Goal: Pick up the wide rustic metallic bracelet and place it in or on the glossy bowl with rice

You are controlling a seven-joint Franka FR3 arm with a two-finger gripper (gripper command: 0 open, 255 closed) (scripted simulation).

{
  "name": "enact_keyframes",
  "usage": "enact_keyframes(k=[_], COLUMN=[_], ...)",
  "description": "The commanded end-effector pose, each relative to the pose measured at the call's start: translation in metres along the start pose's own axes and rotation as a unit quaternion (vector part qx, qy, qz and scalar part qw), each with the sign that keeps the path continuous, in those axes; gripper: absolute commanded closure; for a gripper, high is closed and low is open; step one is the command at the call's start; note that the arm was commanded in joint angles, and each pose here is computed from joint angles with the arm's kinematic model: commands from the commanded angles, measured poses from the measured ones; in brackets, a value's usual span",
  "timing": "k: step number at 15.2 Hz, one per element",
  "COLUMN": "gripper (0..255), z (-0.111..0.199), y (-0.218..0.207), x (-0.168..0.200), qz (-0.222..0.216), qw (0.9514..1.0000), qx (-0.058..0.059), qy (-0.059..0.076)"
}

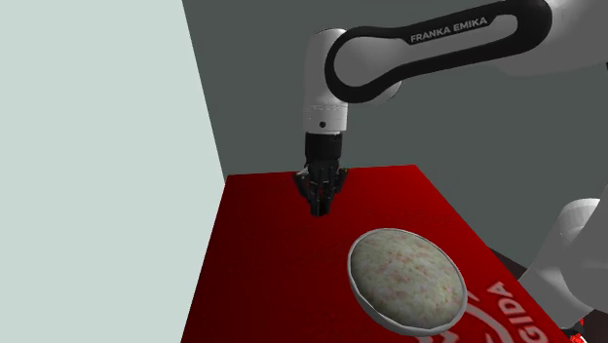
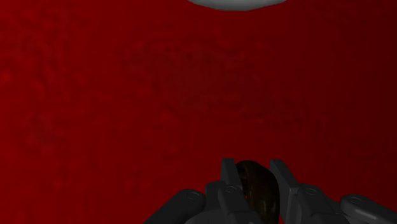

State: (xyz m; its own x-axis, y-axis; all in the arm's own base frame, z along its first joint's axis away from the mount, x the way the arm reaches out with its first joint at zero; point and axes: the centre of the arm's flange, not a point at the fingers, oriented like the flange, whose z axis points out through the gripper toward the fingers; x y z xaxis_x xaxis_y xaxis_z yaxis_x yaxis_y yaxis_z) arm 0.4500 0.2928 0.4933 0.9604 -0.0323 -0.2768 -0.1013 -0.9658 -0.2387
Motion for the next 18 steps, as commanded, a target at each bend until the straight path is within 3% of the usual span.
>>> enact_keyframes(k=[1, 18], gripper=[255, 255], z=[-0.009, -0.093], y=[-0.002, -0.023], x=[-0.003, -0.028], qz=[0.000, 0.000], qw=[1.0000, 1.0000], qx=[0.000, 0.000], qy=[0.000, 0.000])
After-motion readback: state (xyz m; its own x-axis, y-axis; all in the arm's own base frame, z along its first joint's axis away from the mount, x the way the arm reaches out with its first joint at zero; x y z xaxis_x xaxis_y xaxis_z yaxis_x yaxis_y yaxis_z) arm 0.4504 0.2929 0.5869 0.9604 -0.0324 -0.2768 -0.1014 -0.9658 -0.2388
